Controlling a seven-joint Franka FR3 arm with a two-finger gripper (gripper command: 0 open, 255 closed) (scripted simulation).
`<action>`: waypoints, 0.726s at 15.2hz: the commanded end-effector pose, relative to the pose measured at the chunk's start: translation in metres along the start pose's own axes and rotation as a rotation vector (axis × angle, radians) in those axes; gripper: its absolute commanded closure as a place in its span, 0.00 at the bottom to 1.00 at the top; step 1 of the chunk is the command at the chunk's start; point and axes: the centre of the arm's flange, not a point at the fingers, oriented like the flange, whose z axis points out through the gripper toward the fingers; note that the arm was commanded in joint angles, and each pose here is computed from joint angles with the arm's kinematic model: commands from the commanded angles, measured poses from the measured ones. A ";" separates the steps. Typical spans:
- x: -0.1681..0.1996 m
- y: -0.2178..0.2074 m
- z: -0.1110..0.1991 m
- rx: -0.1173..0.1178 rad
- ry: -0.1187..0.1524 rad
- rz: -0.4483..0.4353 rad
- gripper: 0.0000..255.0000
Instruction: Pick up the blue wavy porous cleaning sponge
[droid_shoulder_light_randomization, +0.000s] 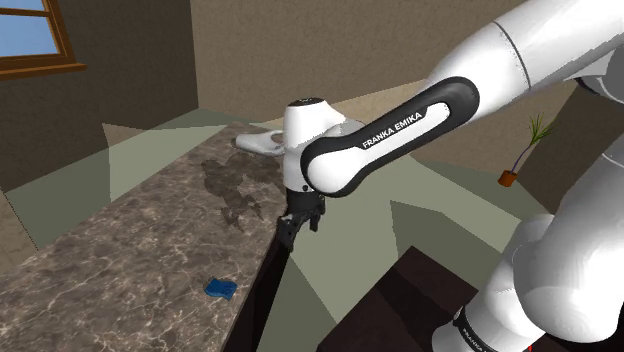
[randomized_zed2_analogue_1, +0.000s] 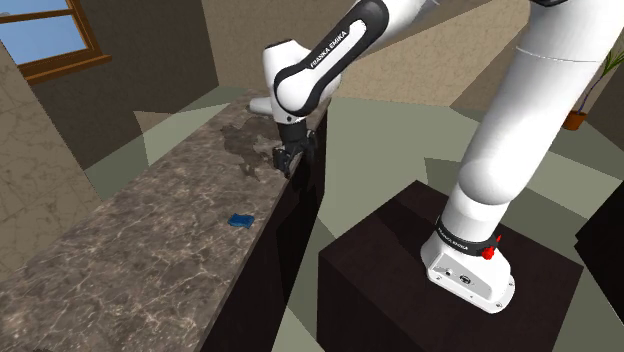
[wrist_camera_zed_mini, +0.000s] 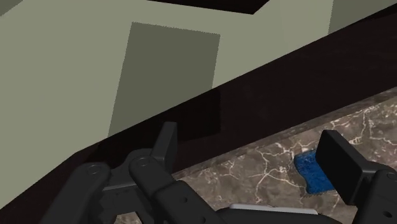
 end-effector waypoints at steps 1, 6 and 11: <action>0.014 -0.016 0.017 0.003 0.005 -0.002 0.00; 0.049 -0.056 0.054 0.006 0.016 -0.008 0.00; 0.084 -0.096 0.091 0.010 0.026 -0.014 0.00</action>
